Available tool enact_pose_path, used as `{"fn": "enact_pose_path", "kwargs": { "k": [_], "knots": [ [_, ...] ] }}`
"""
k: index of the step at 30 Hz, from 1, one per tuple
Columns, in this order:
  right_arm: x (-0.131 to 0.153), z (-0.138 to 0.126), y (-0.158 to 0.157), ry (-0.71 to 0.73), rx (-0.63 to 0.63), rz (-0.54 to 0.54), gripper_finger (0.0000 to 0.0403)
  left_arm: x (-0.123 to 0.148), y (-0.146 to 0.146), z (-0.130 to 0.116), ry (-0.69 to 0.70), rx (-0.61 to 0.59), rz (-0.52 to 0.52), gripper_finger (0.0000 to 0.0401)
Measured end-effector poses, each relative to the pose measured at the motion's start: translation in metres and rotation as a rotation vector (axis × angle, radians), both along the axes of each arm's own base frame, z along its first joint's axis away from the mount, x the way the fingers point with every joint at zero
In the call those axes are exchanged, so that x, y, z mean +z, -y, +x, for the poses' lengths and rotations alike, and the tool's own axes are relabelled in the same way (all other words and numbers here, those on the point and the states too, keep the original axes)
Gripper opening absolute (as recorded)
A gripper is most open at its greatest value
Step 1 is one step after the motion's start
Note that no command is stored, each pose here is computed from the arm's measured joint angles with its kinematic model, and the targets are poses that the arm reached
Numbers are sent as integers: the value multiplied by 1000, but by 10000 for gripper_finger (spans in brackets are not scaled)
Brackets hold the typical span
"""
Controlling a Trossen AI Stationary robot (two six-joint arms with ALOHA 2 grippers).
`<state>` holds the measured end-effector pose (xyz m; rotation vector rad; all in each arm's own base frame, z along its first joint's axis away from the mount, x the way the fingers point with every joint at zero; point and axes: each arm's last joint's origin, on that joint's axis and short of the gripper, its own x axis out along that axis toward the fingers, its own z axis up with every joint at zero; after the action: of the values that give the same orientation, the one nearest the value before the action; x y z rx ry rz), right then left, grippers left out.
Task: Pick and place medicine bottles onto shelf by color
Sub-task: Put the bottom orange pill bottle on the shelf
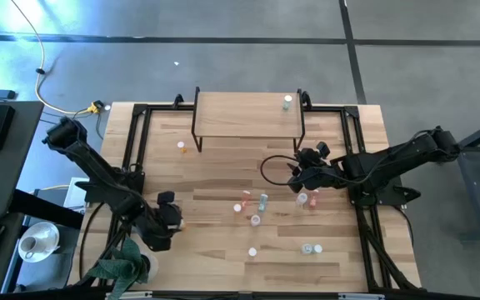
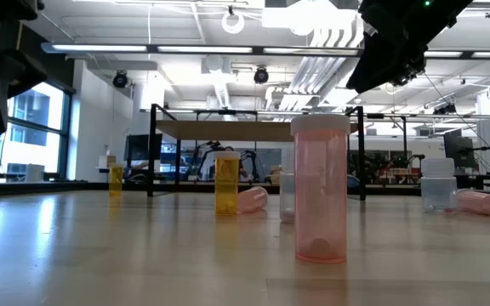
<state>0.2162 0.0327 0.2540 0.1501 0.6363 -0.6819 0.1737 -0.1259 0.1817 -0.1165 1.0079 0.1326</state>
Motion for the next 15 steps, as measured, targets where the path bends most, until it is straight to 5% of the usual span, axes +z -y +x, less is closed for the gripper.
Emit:
{"fn": "enact_pose_path", "kwargs": {
  "k": [15],
  "knots": [
    [0, 0, 0, -1, 0, 0, 178, -16, 3, 5, -53, 43, 40, 179]
  ]
}}
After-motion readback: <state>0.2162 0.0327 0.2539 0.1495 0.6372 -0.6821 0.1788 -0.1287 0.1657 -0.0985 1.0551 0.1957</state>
